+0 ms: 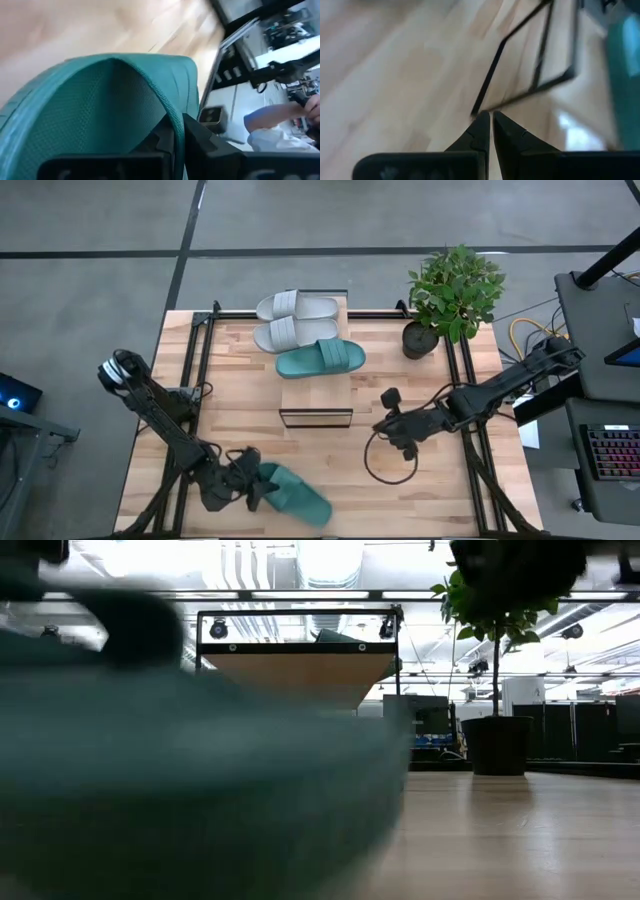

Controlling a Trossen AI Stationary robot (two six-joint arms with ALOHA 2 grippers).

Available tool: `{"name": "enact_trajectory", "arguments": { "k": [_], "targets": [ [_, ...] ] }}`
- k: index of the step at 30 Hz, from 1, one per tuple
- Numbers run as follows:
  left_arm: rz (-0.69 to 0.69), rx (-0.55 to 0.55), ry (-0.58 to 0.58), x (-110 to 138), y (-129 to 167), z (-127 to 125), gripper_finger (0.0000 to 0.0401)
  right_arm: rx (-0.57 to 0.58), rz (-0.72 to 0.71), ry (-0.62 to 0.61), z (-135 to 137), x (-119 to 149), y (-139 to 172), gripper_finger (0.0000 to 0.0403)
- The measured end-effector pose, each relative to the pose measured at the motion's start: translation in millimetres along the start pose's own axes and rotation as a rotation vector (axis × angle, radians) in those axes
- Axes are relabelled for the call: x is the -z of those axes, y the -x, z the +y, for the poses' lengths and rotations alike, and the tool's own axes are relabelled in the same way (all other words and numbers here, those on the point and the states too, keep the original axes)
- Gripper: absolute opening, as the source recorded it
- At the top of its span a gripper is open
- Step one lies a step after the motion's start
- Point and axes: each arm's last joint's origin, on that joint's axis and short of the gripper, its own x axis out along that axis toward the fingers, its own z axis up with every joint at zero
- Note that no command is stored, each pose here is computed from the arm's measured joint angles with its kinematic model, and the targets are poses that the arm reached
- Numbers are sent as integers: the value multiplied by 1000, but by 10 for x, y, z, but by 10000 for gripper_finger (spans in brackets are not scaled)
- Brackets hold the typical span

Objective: Pick and place slides into the shelf
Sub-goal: Put the blue slide on the shelf

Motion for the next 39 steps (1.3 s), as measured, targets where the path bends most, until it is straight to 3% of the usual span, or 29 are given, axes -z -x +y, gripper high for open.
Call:
{"name": "enact_trajectory", "arguments": {
  "k": [7,17,19,26,33,35,39],
  "targets": [
    [-159,62,-223,-194,190,-267,1,40,-128,-64,-214,-386,230,13],
    [-448,-52,-609,-400,375,-367,0,59,-271,297,-185,-738,543,13],
    [-488,-67,-659,-438,414,-399,0,53,-300,314,-160,-795,606,13],
    [-602,-101,-866,-517,492,-553,0,17,-358,54,-197,-906,722,27],
    [-681,-116,-1016,-562,541,-680,0,-123,-359,77,-83,-811,619,107],
    [-682,-126,-1042,-566,539,-681,0,-102,-356,59,-80,-800,601,136],
    [-694,-162,-1094,-610,523,-683,0,45,-404,-13,-170,-863,605,187]
  ]
}}
